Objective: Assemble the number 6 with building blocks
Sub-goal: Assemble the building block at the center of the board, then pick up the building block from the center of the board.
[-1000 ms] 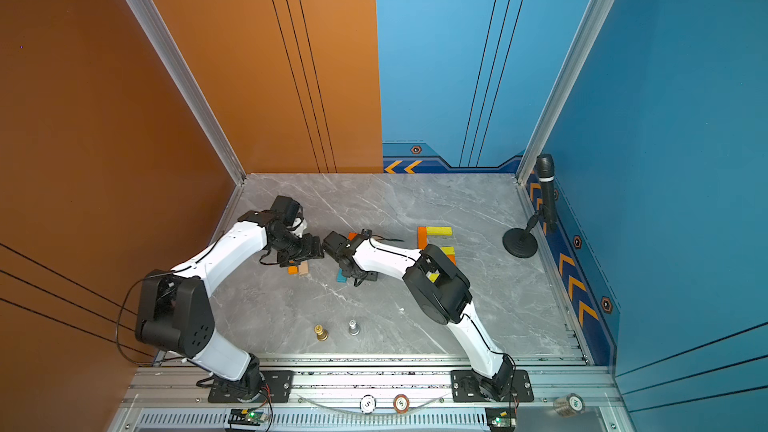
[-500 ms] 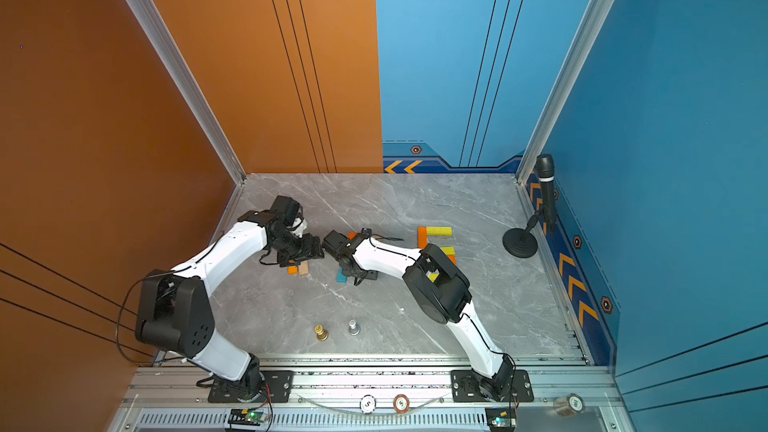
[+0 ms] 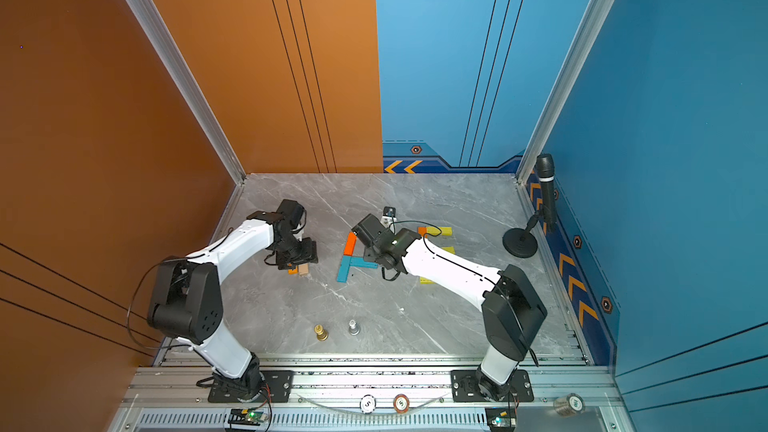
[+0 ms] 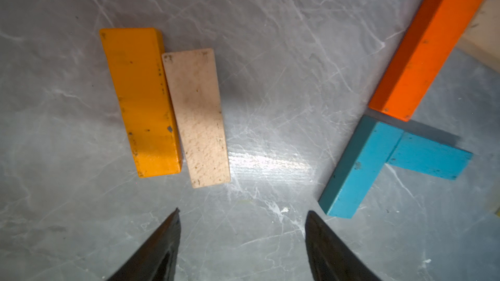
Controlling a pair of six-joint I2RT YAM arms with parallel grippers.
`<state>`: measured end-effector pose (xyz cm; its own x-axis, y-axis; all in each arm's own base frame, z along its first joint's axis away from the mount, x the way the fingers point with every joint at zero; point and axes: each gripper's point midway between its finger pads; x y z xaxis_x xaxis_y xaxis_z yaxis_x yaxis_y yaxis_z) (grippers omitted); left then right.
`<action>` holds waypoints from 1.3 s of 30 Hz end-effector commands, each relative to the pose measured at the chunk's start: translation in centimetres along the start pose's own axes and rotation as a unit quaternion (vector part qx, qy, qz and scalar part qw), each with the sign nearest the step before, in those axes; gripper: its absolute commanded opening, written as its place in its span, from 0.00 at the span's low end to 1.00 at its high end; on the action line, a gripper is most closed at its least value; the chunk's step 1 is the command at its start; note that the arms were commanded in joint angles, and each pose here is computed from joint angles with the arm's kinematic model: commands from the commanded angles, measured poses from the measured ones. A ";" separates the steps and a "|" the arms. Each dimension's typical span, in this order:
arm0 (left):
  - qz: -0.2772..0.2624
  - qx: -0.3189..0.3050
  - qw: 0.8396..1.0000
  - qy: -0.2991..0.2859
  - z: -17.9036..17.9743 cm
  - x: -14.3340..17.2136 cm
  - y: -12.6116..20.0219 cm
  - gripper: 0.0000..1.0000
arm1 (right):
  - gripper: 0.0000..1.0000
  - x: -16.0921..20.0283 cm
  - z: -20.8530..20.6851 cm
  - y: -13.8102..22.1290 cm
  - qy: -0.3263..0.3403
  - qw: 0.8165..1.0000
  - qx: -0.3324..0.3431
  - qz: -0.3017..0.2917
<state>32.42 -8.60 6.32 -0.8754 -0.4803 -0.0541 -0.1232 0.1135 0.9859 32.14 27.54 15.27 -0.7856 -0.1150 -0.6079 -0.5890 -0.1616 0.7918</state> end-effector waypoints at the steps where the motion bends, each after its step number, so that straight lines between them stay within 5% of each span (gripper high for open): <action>1: -0.006 -0.023 0.999 0.021 0.4 -0.9 -0.6 0.71 | 0.58 0.6 -1.7 0.3 0.025 1.000 0.012 -0.011; 16: -0.004 -0.094 0.995 0.043 0.6 -1.8 -3.7 0.57 | 0.57 2.0 -6.8 1.2 -0.020 1.000 0.007 -0.018; 26: -0.033 -0.080 0.995 0.051 1.1 -1.8 -2.1 0.60 | 0.56 2.4 -6.5 0.1 -0.022 1.000 0.001 -0.008; 34: -0.007 -0.084 0.995 0.053 1.4 -1.4 -3.9 0.58 | 0.56 2.5 -6.4 -0.2 -0.020 1.000 0.005 -0.001; 39: 0.008 -0.086 0.995 0.051 1.3 -1.3 -5.1 0.46 | 0.56 2.5 -6.8 0.1 -0.019 1.000 0.012 -0.003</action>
<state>33.95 -7.60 2.81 -0.8259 -0.5591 -0.0723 -0.0670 -0.0300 0.9973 31.50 20.91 13.52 -0.7888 -0.0578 -0.6119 -0.5984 -0.1545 0.7861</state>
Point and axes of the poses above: each gripper's point midway between its finger pads, its own y axis back along the fingers, its own z axis along the line the jaws close on, x = y × z, and after that the axes turned 15 degrees about y, right-handed
